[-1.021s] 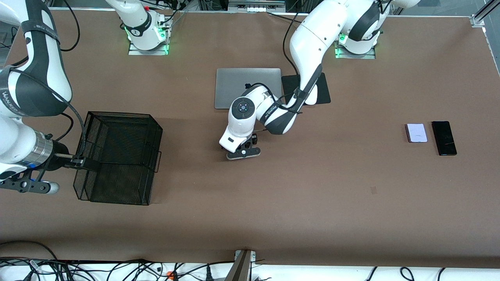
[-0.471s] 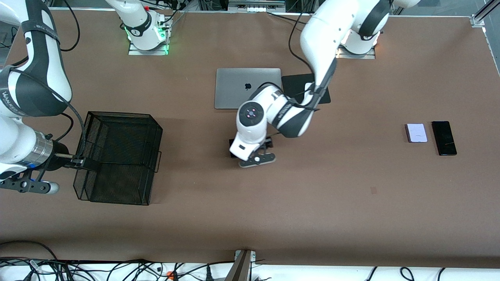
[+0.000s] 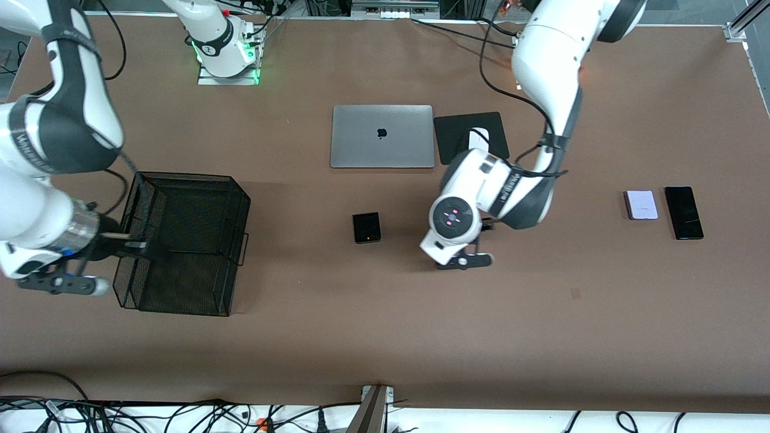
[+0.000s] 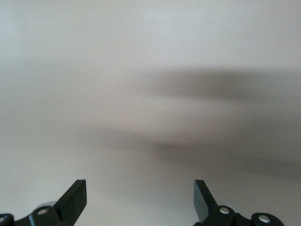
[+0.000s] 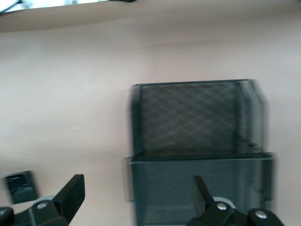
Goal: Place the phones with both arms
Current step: 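Grasp the flip phone with the right gripper while the left gripper reaches the white phone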
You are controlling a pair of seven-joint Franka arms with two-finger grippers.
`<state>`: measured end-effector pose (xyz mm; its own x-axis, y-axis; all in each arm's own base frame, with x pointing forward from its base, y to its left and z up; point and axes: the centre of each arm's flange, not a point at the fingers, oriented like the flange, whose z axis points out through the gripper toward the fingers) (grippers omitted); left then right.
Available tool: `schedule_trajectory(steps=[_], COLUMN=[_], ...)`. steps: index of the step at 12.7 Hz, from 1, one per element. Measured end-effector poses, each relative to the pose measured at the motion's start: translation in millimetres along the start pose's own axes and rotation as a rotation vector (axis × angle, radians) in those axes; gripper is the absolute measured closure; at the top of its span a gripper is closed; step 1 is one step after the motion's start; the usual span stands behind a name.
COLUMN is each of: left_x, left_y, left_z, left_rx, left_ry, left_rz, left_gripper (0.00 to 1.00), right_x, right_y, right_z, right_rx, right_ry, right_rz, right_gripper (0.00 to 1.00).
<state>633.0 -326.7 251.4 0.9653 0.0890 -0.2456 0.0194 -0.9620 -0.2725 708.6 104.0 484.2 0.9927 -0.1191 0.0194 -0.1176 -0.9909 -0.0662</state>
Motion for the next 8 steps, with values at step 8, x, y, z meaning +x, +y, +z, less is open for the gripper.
schedule_trajectory(steps=[8], left_x=[22], left_y=[-261], left_z=[59], left_rx=[0.063], left_ry=[-0.013], left_rz=[0.188], left_gripper=[0.00], right_x=[-127], right_y=[-295], right_z=[144], right_rx=[0.070], right_ry=[-0.065], right_rz=[-0.047], right_gripper=[0.00])
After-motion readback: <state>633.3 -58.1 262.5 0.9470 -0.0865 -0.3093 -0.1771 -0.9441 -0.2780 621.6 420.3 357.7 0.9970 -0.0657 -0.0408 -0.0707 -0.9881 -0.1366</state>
